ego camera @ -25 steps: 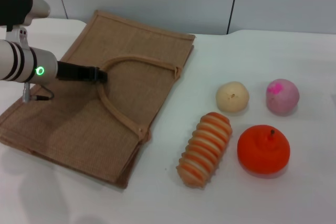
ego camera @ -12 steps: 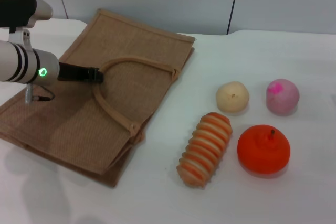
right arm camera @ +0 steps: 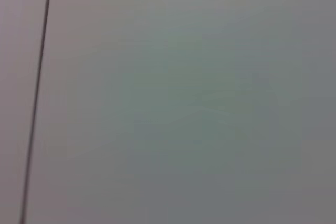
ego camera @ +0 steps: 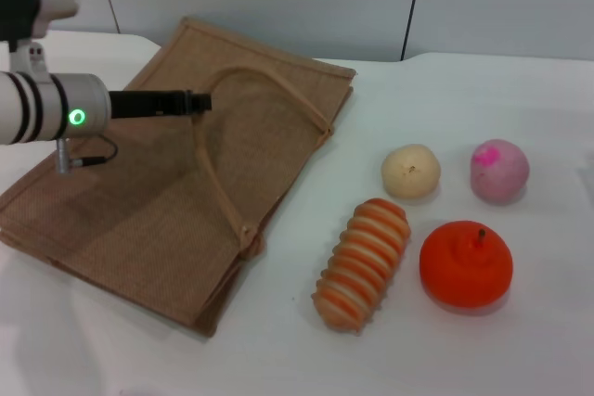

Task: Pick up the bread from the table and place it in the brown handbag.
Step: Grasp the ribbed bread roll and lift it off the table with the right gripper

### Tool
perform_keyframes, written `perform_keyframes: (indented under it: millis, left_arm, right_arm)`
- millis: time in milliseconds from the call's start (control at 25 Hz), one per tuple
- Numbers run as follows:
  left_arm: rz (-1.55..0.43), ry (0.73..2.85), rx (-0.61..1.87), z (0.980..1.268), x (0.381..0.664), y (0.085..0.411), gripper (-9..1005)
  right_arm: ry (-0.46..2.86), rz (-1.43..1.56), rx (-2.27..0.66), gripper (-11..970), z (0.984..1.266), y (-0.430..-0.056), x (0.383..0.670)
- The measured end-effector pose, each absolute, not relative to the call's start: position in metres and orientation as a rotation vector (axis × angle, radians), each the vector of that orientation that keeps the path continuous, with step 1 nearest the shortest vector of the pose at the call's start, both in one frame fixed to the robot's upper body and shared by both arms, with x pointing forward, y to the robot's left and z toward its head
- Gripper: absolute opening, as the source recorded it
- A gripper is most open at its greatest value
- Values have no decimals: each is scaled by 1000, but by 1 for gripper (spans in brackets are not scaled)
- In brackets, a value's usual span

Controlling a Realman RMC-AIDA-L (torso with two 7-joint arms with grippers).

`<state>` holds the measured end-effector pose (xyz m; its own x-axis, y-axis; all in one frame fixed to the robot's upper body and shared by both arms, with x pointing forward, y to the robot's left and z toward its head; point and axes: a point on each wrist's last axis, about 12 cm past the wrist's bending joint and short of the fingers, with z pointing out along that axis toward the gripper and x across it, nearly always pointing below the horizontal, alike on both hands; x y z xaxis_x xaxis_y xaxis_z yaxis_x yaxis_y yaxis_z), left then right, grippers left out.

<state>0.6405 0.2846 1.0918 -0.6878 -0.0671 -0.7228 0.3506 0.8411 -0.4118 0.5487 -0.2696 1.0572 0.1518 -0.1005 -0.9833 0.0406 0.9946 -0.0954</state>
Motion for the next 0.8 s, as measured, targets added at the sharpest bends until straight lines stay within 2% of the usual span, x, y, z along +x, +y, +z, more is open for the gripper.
perform_keyframes:
  millis: [400,800]
  left_arm:
    - [-875,1955,224,1103,618,303,122]
    - [-931,1798,256,1111,602,313,120]
  right_arm:
    - [1525,49,-193,889,1060,-244,559]
    - [1659,265,-569,888,1094,-213,563]
